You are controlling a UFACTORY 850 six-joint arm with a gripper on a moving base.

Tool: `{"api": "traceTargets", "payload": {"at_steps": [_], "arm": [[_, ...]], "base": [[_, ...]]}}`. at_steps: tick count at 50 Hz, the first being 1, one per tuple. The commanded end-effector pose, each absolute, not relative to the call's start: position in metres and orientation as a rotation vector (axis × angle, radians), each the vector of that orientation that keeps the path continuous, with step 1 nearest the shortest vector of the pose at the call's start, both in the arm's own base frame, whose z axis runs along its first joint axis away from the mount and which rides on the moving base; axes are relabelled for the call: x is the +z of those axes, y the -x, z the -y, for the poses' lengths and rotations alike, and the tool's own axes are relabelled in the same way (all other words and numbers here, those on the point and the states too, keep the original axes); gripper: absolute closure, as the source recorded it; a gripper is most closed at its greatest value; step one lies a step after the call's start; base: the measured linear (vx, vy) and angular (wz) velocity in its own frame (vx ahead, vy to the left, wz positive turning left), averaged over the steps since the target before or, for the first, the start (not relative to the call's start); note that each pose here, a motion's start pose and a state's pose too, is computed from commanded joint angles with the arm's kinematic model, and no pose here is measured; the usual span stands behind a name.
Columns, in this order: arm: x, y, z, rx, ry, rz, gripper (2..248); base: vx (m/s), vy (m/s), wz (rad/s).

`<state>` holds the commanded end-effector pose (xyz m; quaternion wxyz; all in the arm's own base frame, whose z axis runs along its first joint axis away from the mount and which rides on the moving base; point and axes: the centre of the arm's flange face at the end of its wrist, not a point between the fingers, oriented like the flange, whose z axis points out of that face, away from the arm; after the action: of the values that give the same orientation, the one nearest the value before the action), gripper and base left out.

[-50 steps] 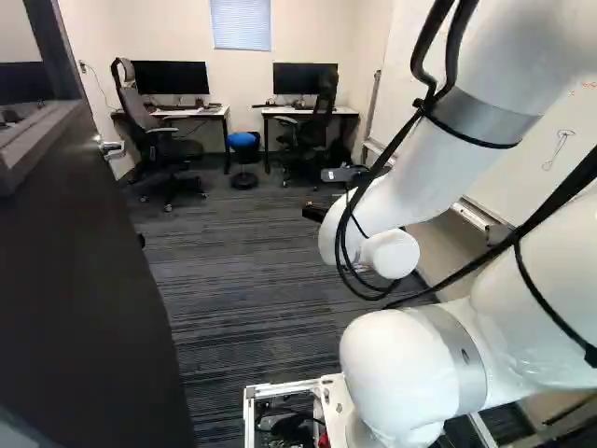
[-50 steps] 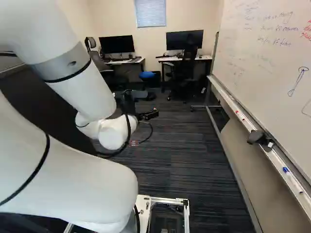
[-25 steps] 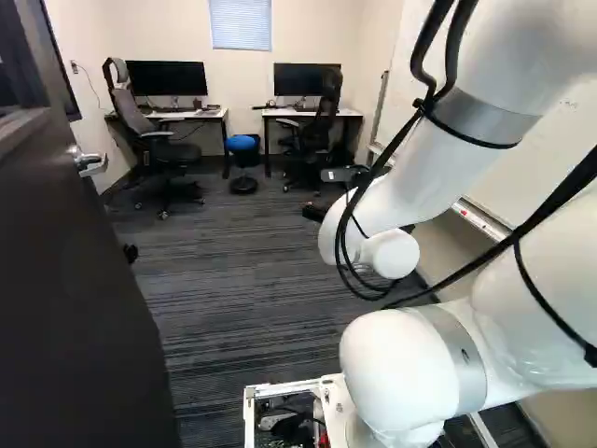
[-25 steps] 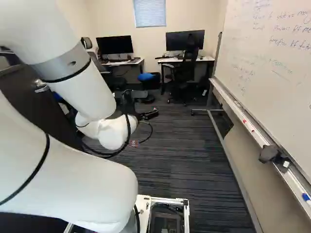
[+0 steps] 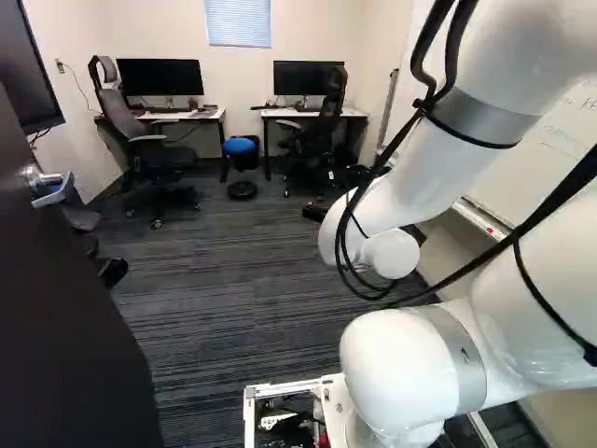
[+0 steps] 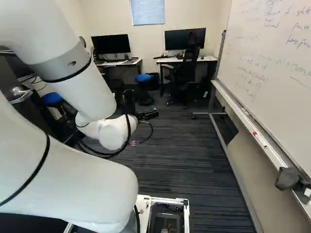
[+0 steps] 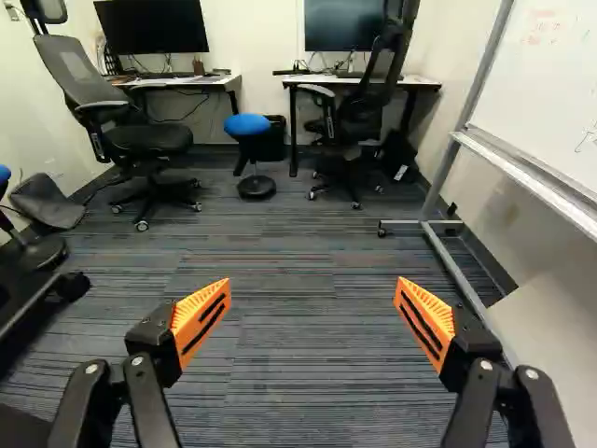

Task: Open the door and move inside

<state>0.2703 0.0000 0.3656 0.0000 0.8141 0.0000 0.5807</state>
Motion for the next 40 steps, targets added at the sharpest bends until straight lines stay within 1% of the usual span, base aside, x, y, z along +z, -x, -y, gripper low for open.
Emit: {"api": "traceTargets", "payload": {"at_steps": [17,40], "arm": [[0.3656,-0.2703,0.0000,1.824,-2.558,0.000,3],[0.3656,-0.2703,0.0000,1.824,-2.558,0.000,3]], "base": [[0.248,0.005,-0.022],[0.191,0.007,-0.012]]}}
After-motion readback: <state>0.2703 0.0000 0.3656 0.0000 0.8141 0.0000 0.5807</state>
